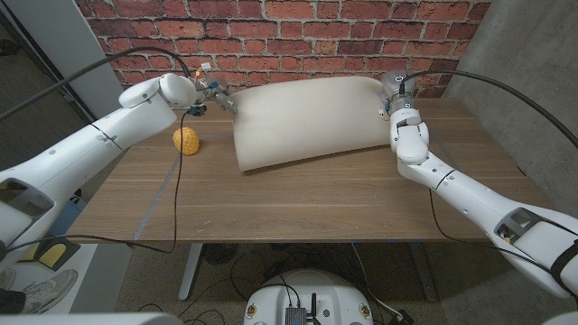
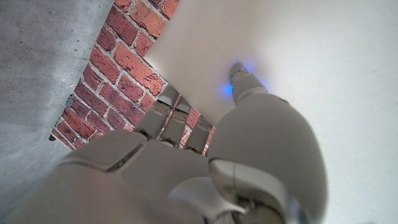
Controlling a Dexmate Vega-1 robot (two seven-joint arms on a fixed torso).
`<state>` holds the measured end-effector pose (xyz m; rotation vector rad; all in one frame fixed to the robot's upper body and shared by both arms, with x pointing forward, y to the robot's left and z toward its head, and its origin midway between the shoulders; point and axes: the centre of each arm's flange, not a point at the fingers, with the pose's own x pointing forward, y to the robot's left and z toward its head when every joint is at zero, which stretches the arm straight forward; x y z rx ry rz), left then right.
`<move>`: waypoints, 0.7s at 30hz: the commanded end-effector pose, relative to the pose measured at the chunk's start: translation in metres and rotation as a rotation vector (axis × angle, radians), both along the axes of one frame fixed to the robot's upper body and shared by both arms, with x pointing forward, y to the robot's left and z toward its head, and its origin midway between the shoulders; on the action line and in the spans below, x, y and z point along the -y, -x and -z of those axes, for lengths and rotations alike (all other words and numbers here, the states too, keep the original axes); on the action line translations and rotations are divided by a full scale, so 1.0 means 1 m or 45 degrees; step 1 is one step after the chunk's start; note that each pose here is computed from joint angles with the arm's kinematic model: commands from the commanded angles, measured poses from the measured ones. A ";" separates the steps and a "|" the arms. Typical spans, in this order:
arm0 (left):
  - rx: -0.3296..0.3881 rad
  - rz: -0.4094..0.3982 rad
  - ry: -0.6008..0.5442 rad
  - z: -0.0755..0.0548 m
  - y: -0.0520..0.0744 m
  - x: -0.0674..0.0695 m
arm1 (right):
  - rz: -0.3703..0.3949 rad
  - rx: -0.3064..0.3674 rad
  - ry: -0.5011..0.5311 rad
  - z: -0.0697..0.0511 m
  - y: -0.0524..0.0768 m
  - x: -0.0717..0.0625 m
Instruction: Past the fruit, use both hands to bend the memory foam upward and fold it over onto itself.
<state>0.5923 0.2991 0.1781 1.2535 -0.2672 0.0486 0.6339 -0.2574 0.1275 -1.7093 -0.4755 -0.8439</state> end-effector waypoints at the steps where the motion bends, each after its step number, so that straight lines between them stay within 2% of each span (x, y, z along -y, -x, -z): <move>1: 0.002 -0.067 0.019 0.007 -0.002 -0.003 | 0.011 0.014 0.035 -0.018 -0.031 -0.006; 6: 0.034 -0.105 0.037 0.012 0.000 -0.005 | 0.018 0.014 0.050 -0.025 -0.042 -0.012; 11: 0.114 -0.213 0.075 0.019 0.002 -0.006 | 0.012 0.020 0.045 -0.026 -0.050 -0.017; 21: 0.295 -0.384 0.150 0.027 -0.002 -0.001 | -0.021 0.054 0.052 -0.027 -0.055 -0.029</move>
